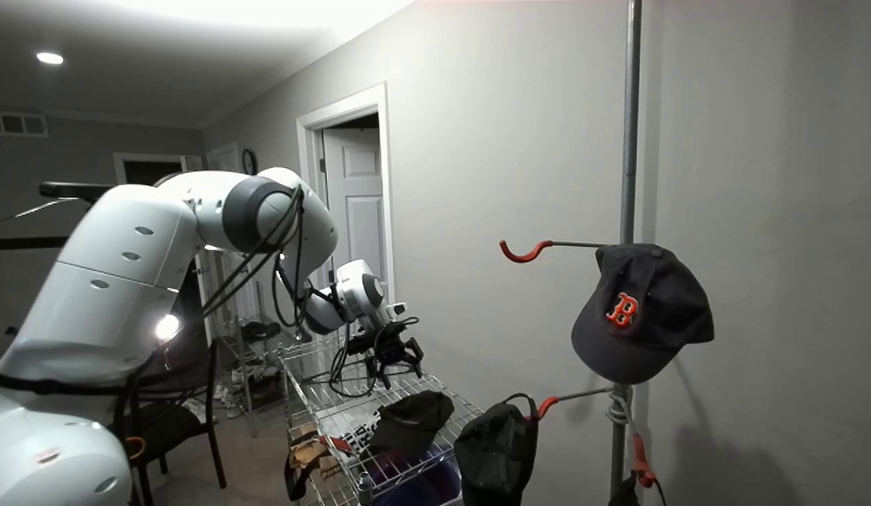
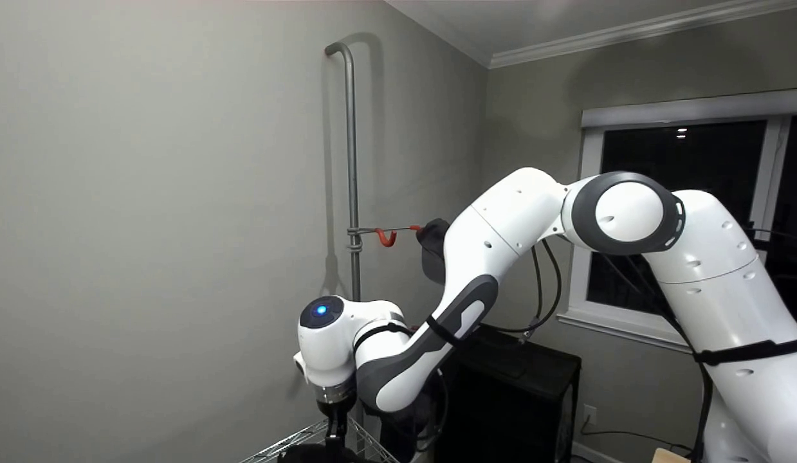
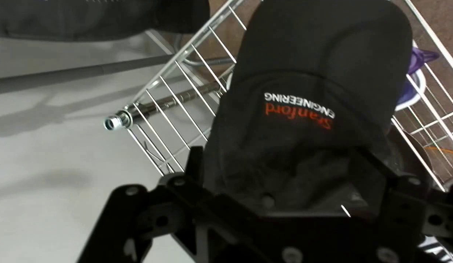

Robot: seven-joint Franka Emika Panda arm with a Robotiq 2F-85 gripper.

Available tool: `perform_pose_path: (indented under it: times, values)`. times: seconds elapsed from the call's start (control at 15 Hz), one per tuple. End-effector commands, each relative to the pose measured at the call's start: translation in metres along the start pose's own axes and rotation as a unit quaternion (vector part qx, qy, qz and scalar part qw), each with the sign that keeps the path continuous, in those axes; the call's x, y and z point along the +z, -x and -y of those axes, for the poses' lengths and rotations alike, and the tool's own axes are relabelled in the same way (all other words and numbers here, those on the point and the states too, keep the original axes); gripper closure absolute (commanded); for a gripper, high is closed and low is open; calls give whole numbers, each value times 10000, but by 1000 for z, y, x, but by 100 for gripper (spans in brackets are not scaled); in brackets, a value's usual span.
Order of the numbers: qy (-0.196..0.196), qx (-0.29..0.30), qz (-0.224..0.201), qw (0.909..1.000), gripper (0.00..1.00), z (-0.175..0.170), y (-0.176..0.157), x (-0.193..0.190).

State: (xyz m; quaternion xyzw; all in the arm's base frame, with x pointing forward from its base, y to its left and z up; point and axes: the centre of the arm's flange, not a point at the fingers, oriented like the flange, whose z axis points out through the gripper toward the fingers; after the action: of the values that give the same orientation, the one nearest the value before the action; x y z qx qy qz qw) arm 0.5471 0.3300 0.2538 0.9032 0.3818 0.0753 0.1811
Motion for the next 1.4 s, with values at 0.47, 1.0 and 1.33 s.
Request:
perform_pose_path:
  times: [0.47,1.0,1.33]
  values:
    - [-1126,296,-245,9929,0,11,-49,12]
    - [-1532,678,-175,9857,0,5,-72,51]
    - [-1722,817,-12,9817,0,10,-75,81]
